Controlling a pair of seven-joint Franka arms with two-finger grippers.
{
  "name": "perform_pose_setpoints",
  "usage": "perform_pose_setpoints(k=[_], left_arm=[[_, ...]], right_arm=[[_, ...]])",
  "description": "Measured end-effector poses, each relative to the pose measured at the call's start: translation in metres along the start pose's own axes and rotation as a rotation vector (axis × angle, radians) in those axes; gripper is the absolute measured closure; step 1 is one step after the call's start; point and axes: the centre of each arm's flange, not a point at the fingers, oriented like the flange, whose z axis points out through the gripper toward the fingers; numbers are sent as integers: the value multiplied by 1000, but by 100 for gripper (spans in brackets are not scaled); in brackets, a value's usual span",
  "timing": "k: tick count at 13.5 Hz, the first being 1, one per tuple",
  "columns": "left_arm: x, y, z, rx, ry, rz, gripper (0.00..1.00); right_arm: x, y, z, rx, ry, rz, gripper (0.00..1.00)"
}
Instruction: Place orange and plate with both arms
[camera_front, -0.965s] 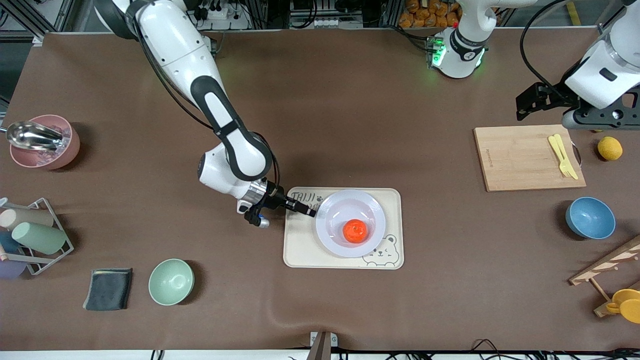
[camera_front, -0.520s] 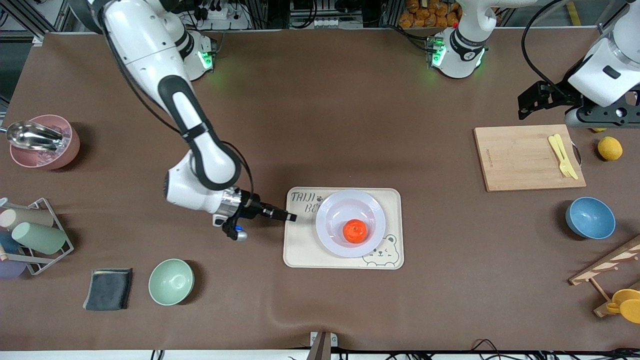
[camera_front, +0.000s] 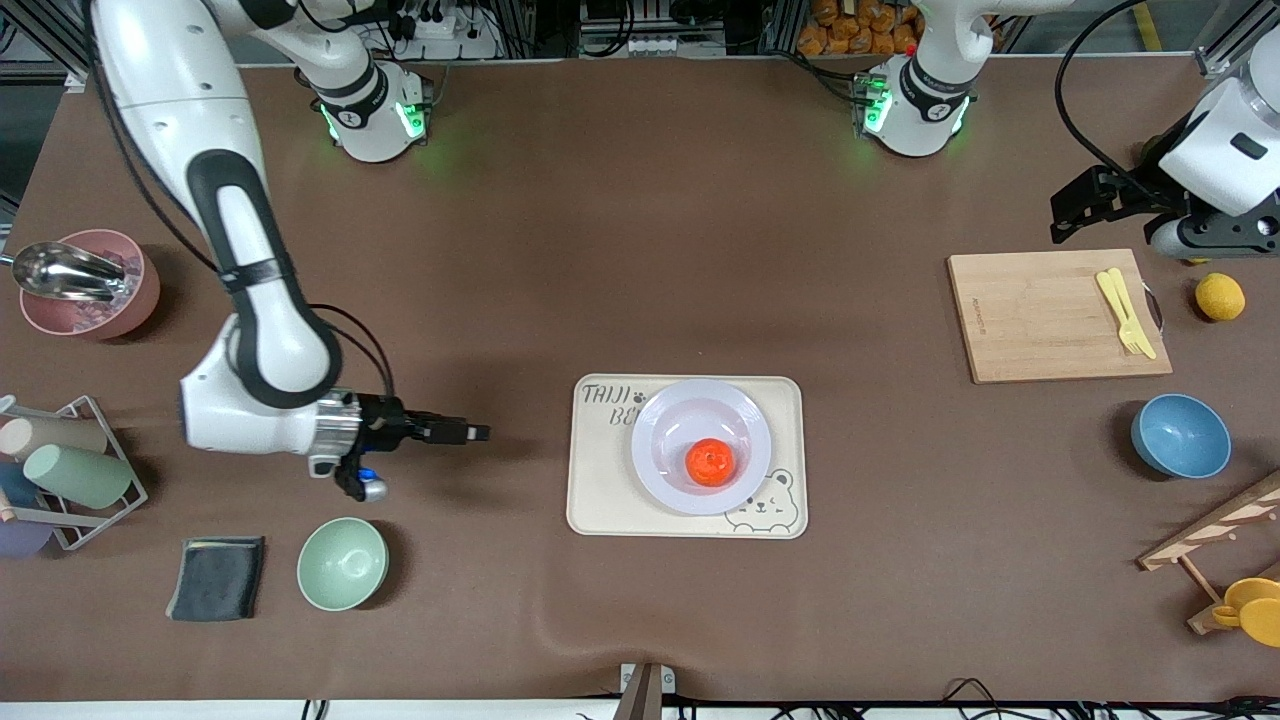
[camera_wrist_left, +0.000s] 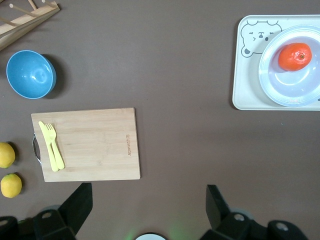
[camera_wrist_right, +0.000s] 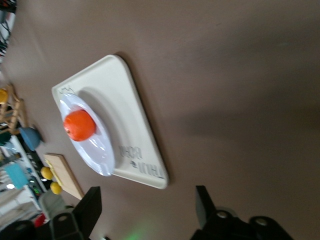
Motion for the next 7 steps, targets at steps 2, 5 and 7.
perform_pose_setpoints(k=[2, 5, 7], left_arm=[[0, 4, 0, 1, 0, 7, 0], [-3, 20, 1, 3, -2, 27, 0], [-3, 22, 2, 4, -7, 27, 0]], right_arm=[[2, 20, -42, -61, -4, -44, 16], [1, 49, -93, -97, -23, -122, 15], [1, 64, -119, -160, -31, -180, 15]])
